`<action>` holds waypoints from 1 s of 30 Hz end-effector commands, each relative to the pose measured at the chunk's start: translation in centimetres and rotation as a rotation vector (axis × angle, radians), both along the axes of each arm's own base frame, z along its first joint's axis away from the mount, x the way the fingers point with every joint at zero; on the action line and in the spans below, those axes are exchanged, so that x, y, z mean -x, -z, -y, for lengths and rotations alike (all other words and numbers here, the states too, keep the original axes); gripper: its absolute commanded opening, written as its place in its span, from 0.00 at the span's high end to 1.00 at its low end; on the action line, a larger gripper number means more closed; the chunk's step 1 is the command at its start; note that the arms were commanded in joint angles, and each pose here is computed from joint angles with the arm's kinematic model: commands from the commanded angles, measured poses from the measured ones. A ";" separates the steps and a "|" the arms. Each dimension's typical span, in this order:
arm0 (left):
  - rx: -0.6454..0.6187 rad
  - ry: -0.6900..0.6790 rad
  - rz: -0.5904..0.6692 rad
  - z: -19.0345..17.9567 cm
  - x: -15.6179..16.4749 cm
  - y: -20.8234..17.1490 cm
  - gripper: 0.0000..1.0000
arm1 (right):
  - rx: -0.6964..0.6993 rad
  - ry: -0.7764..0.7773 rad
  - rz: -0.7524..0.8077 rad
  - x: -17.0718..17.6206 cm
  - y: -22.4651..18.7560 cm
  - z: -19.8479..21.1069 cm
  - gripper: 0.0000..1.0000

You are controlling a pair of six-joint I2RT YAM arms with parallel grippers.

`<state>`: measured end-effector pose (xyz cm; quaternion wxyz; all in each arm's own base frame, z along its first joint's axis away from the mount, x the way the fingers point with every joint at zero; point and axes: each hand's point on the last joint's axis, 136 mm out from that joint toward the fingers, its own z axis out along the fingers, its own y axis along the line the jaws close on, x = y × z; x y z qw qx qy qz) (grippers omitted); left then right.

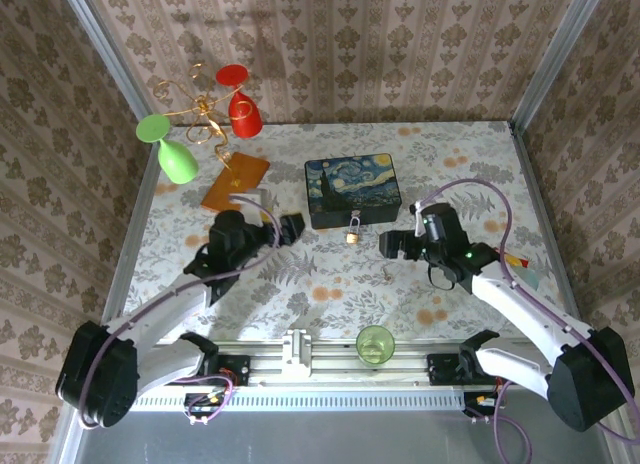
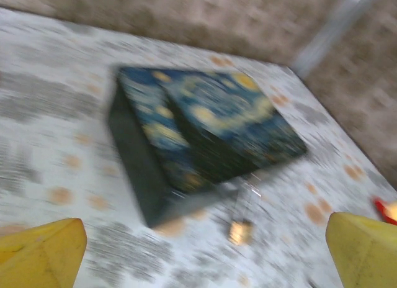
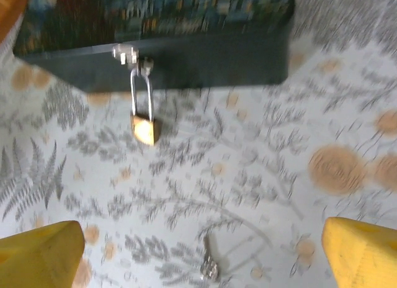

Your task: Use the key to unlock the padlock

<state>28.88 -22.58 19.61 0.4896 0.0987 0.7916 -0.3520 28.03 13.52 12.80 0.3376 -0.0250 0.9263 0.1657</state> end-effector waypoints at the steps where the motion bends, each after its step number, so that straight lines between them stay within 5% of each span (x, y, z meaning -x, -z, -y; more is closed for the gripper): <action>1: 0.075 0.127 0.019 3.3 3.3 -2.0 0.00 | 0.052 0.004 -0.147 3.1 3.9 0.1 0.05; 12: 0.108 0.128 -0.208 8.0 5.8 0.8 0.00 | 0.105 -0.019 -0.229 3.5 8.1 -1.3 0.53; 30: 0.059 0.176 -0.288 11.8 6.9 3.4 0.00 | 0.278 -0.045 -0.310 3.2 10.2 -1.9 0.62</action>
